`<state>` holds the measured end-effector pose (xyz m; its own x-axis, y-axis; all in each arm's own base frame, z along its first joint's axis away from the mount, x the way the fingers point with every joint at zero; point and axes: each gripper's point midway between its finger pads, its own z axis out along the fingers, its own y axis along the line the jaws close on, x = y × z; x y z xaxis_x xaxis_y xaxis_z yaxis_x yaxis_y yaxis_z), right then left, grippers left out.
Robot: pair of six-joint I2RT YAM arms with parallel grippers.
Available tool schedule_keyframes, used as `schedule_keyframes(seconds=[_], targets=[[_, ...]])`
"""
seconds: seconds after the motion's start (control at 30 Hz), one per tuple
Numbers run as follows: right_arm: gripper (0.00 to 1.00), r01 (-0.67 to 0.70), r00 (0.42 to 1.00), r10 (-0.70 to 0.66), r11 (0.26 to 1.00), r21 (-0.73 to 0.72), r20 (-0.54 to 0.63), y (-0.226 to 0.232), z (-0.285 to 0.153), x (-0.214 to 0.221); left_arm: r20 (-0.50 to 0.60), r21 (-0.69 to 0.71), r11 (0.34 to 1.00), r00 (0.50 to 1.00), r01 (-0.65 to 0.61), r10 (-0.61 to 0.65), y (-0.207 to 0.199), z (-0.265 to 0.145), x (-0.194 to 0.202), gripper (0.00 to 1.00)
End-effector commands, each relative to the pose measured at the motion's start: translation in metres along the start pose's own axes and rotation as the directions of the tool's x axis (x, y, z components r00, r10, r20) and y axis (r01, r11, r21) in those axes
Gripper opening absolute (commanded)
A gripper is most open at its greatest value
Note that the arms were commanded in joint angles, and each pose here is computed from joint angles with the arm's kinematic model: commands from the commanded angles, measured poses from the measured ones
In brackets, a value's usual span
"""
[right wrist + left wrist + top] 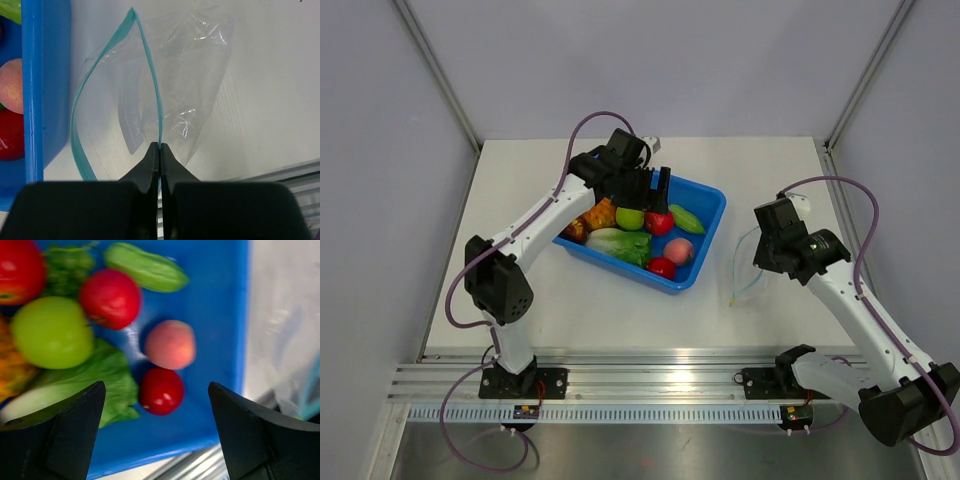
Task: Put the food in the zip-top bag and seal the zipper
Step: Pick up the fake fruit from the bin.
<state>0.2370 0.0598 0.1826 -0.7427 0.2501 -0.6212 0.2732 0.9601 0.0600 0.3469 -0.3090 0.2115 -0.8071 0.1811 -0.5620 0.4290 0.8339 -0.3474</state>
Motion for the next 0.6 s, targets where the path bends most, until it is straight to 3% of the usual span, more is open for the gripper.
schedule_keyframes(seconds=[0.0, 0.17, 0.37, 0.5, 0.57], targets=[[0.00, -0.010, 0.999, 0.011, 0.999, -0.035, 0.036, 0.006, -0.003, -0.011, 0.138, -0.305, 0.952, 0.989, 0.002, 0.042, 0.053, -0.021, -0.022, 0.92], [0.00, -0.007, 0.999, 0.008, 0.999, -0.040, 0.032, 0.008, -0.002, -0.011, 0.116, -0.369, 0.925, 0.992, 0.095, -0.056, 0.095, -0.007, -0.020, 0.99], [0.00, -0.007, 1.000, 0.009, 0.998, -0.061, 0.028, 0.013, -0.001, -0.011, 0.084, -0.319, 0.947, 0.996, 0.036, -0.010, 0.094, 0.012, -0.013, 0.99], [0.00, -0.017, 1.000, 0.018, 0.998, -0.067, 0.025, 0.014, 0.001, -0.009, 0.123, -0.303, 0.950, 0.992, 0.075, -0.039, 0.095, 0.019, -0.020, 0.99], [0.00, -0.016, 1.000, 0.017, 0.997, -0.069, 0.020, 0.014, 0.002, -0.008, 0.068, -0.291, 0.955, 0.997, 0.057, -0.039, 0.094, 0.029, -0.012, 0.99]])
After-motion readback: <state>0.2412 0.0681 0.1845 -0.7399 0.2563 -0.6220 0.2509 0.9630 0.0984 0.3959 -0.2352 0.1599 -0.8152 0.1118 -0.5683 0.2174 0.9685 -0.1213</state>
